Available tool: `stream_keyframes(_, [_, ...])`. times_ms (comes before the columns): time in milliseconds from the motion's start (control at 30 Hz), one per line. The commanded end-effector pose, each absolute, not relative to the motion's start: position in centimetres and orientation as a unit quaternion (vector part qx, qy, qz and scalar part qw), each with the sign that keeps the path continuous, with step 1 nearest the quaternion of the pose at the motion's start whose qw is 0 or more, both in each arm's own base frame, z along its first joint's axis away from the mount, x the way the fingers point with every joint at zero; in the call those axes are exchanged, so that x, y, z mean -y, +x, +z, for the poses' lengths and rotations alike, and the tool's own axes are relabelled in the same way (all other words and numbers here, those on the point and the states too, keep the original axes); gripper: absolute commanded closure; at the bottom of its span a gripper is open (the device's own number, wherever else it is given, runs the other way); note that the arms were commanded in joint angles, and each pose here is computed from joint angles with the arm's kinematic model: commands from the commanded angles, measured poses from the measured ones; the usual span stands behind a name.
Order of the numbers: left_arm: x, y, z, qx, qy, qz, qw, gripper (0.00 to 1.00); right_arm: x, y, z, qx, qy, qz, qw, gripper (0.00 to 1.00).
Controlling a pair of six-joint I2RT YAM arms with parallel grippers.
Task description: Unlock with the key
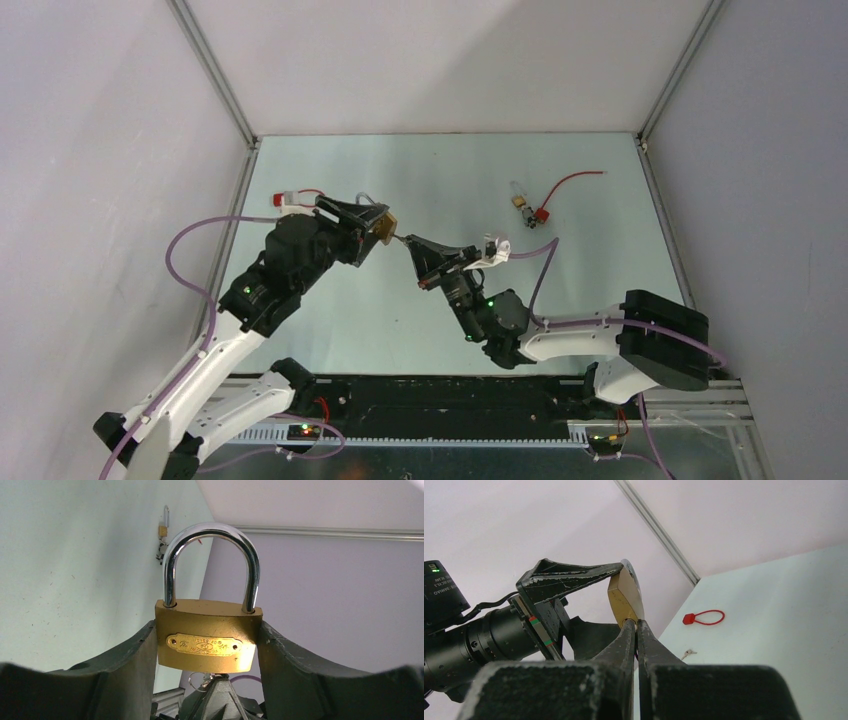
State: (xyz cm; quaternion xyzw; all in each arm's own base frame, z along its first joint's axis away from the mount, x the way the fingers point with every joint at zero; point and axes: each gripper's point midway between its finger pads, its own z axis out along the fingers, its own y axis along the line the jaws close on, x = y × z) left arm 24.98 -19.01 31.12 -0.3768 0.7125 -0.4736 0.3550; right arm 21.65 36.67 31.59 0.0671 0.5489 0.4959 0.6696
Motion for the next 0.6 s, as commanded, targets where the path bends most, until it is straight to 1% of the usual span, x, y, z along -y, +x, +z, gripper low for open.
stream_keyframes(0, [19.47, 24.98, 36.72, -0.653, -0.364, -0.550, 0.373, 1.00, -36.15, 21.76, 32.56, -0.530, 0.088, 0.493, 0.684, 1.00])
stream_keyframes(567, [19.33, 25.04, 36.53, -0.650, -0.371, -0.549, 0.371, 1.00, -36.44, 22.09, 32.99, -0.525, 0.088, 0.458, 0.712, 1.00])
